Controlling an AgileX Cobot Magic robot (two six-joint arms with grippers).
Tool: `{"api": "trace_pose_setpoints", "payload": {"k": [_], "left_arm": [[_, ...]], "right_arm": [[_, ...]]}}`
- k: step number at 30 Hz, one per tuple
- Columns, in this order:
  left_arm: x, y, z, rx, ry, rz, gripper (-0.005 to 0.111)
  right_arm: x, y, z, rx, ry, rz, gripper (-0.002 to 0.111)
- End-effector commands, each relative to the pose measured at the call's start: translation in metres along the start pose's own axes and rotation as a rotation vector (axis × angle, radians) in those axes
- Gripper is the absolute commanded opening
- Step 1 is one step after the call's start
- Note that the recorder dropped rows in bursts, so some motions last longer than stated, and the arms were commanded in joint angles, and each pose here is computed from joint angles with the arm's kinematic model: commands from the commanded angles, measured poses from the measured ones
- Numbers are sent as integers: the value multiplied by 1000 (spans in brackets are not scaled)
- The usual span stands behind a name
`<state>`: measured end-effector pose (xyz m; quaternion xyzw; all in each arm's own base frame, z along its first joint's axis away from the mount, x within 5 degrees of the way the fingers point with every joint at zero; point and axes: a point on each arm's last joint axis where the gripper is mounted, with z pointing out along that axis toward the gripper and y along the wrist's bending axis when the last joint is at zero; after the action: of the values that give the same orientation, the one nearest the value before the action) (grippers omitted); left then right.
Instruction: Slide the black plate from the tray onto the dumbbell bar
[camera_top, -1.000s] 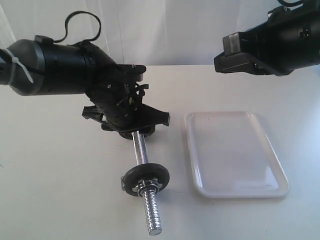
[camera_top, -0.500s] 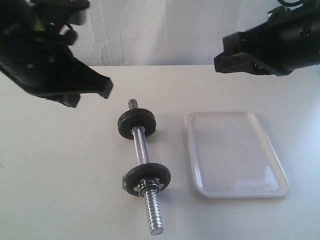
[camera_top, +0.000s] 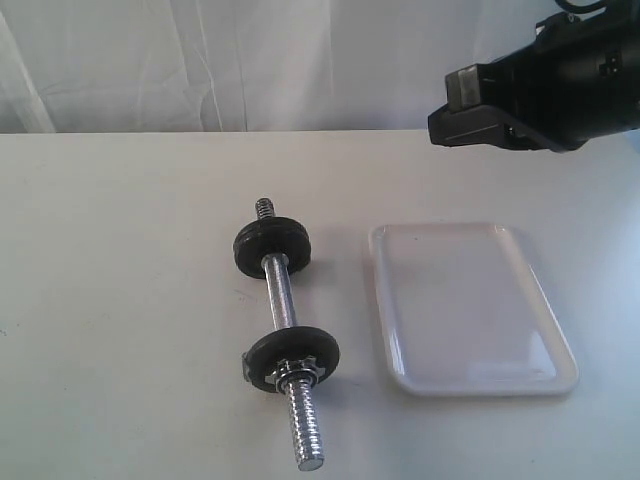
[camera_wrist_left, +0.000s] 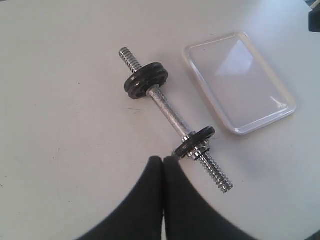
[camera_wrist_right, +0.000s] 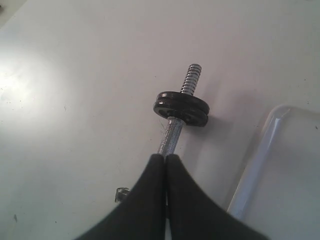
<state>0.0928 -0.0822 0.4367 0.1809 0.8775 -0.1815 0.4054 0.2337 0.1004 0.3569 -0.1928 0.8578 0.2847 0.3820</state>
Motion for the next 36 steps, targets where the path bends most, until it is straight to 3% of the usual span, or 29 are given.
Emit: {"api": "trace_pose_setpoints", "payload": {"k": [1, 6, 11, 14, 18, 27, 31, 36], "left_arm": [[2, -1, -2, 13, 2, 2, 0], [6, 8, 9, -29, 17, -68, 0], [16, 39, 18, -184, -88, -200, 0], [32, 59, 16, -286, -186, -272, 0], [67, 74, 4, -420, -260, -284, 0], [153, 78, -5, -578, -376, -377, 0], [172, 75, -8, -637, -377, -421, 0], [177, 74, -11, -646, -376, -430, 0]], "right_arm": [[0, -1, -2, 7, -8, 6, 0], [1, -1, -2, 4, -4, 6, 0], [0, 0, -2, 2, -9, 11, 0], [0, 0, -2, 2, -11, 11, 0], [0, 0, -2, 2, -11, 11, 0], [0, 0, -2, 2, -11, 11, 0], [0, 0, -2, 1, -10, 11, 0], [0, 0, -2, 1, -10, 11, 0]]}}
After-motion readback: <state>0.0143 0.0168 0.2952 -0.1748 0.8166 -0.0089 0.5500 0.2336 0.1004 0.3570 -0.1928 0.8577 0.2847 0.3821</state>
